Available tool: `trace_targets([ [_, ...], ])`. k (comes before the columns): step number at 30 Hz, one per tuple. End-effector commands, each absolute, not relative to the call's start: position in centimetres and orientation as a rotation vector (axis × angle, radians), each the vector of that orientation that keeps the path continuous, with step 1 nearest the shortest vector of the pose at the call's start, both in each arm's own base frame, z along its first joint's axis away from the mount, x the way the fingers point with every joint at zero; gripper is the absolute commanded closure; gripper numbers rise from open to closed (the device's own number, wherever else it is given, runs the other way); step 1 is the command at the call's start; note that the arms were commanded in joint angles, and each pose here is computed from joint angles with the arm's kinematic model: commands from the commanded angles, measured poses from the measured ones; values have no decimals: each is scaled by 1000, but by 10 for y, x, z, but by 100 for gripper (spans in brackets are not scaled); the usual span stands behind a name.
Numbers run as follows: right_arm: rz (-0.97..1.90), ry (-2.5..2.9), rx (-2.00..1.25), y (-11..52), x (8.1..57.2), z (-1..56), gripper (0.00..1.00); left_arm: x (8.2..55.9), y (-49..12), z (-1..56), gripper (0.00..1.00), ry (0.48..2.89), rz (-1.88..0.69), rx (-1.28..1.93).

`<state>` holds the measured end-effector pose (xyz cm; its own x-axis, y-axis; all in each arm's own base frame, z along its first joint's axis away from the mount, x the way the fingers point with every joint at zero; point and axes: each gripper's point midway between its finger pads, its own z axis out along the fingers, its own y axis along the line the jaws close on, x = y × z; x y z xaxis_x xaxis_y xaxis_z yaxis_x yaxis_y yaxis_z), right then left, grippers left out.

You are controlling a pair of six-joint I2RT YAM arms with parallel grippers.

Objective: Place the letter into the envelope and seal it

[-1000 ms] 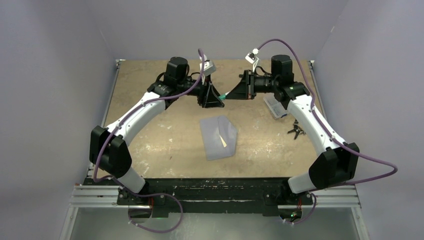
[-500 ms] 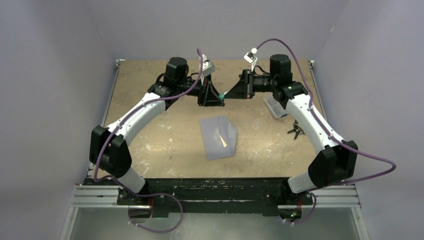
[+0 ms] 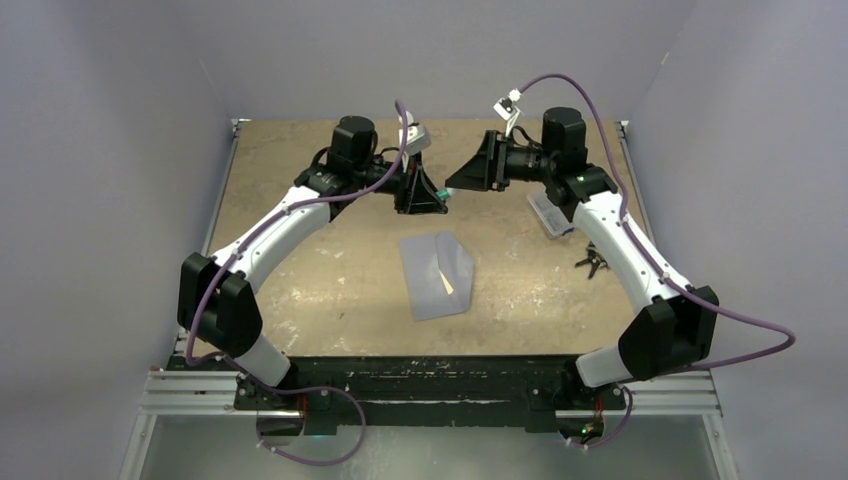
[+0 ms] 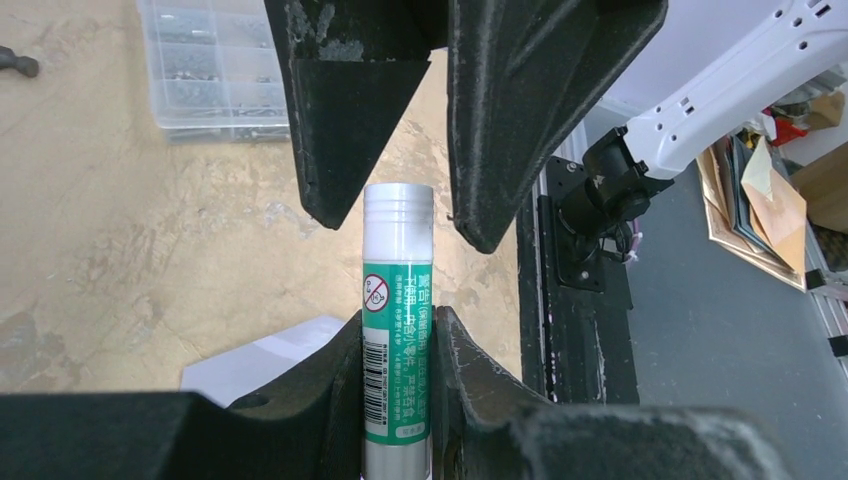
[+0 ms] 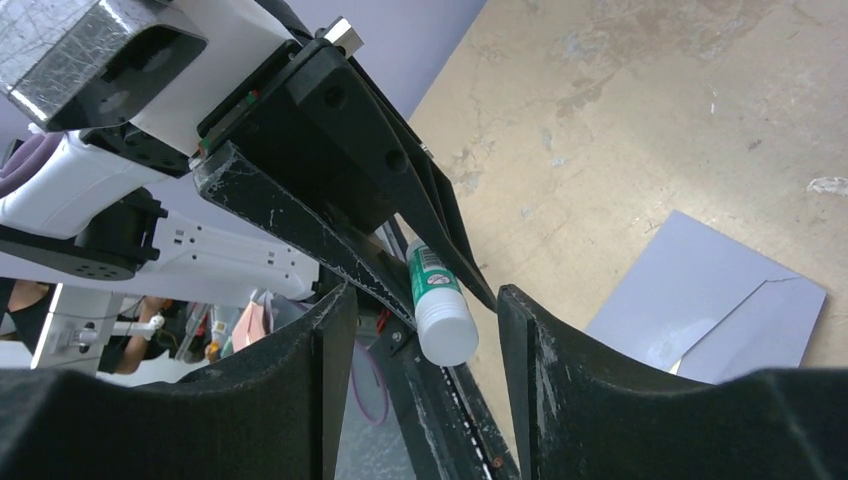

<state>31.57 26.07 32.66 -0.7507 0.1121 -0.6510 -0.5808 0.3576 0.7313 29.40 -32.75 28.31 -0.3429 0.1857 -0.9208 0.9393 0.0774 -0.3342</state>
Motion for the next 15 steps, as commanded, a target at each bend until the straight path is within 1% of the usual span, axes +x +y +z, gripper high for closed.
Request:
trace_targets([
  [1,1424,1973,-445,262,307,333,42,292,-324,304,100,1554,-1261,1136],
  [5,1420,1997,-468,266,303,326,41,293,-324,305,100,1547,-1261,1128],
  [7,1421,1994,-461,266,303,325,45,292,-324,304,100,1549,-1262,1127],
  [10,1432,1976,-446,267,304,329,57,292,-322,304,100,1554,-1251,1127],
  [13,1421,1976,-416,266,308,330,78,292,-322,305,100,1552,-1250,1130],
  [14,1420,1974,-410,266,309,331,88,293,-322,304,100,1556,-1247,1128],
  [15,1411,1974,-396,265,310,332,100,294,-321,304,100,1559,-1241,1127],
])
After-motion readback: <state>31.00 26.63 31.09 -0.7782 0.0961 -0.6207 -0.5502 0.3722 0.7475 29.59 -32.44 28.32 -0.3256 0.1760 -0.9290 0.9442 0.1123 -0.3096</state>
